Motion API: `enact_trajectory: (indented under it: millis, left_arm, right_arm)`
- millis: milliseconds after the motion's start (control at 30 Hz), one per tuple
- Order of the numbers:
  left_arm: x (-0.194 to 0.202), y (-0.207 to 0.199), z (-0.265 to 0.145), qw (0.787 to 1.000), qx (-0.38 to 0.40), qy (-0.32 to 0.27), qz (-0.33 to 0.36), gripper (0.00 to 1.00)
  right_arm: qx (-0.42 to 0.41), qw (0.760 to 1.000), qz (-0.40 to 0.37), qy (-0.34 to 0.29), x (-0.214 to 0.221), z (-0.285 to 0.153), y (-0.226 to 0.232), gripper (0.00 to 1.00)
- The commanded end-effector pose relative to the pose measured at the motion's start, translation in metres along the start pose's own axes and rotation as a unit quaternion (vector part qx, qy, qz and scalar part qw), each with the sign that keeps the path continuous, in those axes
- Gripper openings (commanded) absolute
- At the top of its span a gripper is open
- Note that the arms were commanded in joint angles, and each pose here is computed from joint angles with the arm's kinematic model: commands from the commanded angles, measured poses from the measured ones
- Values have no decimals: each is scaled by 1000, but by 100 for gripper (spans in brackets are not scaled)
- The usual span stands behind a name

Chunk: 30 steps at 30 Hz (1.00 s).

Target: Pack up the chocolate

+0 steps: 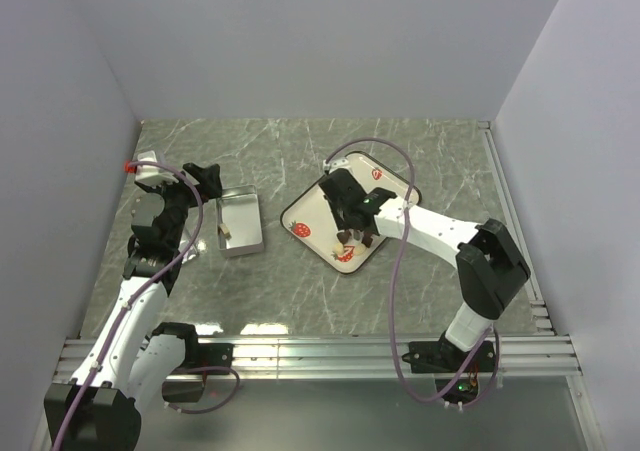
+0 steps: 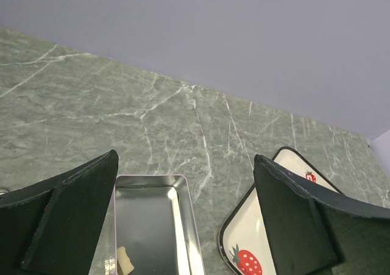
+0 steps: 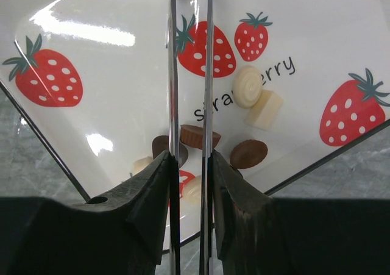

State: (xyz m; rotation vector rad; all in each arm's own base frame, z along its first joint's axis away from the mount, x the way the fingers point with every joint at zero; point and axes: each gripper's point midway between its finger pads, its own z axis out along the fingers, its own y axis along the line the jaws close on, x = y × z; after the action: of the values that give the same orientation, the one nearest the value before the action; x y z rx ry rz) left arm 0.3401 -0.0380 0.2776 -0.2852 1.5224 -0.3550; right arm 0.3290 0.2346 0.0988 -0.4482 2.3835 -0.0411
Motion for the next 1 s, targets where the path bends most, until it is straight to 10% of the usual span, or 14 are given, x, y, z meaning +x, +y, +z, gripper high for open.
enact_trajectory:
  millis: [0,967]
  left_arm:
    - [-12,-6,0,1000,9,-22,-1,99]
    - [-10,-6,-1,1000,12,-22,-3,99]
  right_arm:
    - [1,998,29,-49,-26,-23,-7,30]
    - [-119,983,-59,-130,-56,-102,114,30]
